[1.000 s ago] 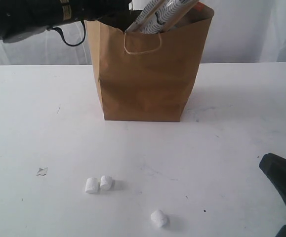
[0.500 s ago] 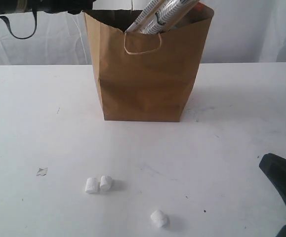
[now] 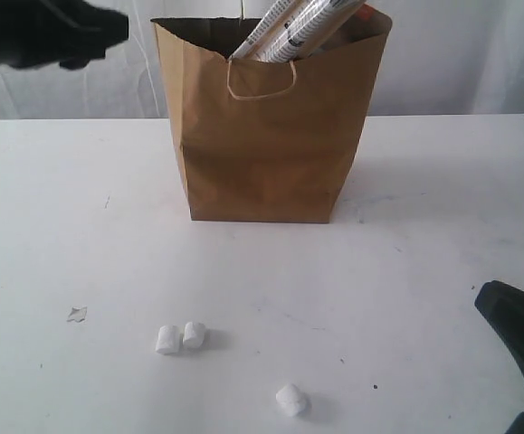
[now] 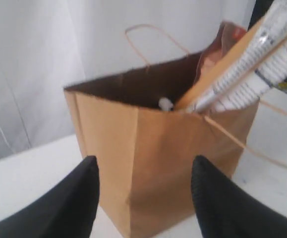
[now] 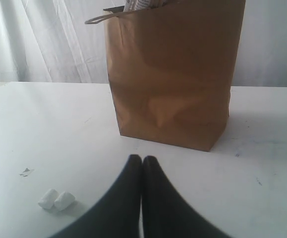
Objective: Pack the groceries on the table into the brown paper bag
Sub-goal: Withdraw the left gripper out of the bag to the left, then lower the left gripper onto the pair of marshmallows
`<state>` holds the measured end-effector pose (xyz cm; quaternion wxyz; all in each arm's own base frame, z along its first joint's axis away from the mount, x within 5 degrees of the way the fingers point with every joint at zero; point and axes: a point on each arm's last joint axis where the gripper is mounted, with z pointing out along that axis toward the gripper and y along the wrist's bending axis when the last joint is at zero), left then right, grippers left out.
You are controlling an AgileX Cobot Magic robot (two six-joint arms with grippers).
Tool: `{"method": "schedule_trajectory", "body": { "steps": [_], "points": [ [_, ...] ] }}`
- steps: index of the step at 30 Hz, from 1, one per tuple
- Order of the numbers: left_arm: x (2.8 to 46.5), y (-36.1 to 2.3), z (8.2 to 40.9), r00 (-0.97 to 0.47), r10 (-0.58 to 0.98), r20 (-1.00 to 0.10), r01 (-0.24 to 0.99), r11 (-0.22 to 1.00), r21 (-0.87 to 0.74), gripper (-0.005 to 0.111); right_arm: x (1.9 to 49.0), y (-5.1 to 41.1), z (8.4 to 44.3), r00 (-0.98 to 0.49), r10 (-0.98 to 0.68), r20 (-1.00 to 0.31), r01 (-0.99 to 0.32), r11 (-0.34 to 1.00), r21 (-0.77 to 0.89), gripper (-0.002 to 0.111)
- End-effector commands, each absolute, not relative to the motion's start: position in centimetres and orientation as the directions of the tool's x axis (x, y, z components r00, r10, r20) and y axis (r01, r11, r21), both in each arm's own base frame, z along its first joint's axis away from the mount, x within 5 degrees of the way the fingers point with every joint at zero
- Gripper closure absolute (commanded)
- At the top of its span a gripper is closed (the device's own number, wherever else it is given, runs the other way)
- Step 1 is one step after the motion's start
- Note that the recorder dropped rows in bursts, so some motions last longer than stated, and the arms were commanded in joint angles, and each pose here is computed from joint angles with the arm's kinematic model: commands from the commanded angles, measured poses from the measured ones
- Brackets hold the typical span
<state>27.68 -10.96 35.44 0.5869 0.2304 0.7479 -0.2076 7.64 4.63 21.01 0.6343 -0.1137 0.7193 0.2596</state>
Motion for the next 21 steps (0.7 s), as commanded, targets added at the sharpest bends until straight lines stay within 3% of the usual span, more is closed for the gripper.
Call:
{"method": "schedule_trajectory", "body": {
  "steps": [1, 7, 14, 21],
  "points": [
    [25.5, -10.6, 32.0, -0.34, 0.079, -0.937, 0.594, 0.79, -0.149, 0.048, 7.6, 4.5, 20.9, -0.165, 0.172, -0.971, -0.489, 0.841, 0.232, 0.108],
    [23.4, -10.5, 26.5, -0.564, 0.029, -0.825, 0.524, 0.784, -0.331, 0.048, 7.6, 4.5, 20.9, -0.165, 0.172, -0.971, -0.489, 0.841, 0.232, 0.108],
    [21.6, -10.3, 22.8, -0.716, -0.044, -0.697, 0.392, 0.801, -0.453, 0.048, 7.6, 4.5, 20.9, -0.165, 0.172, -0.971, -0.489, 0.841, 0.232, 0.108],
    [21.2, -11.6, 20.7, -0.747, 0.017, -0.665, 0.378, 0.834, -0.403, 0.048, 7.6, 4.5, 20.9, -0.165, 0.172, -0.971, -0.489, 0.841, 0.232, 0.108]
  ]
}}
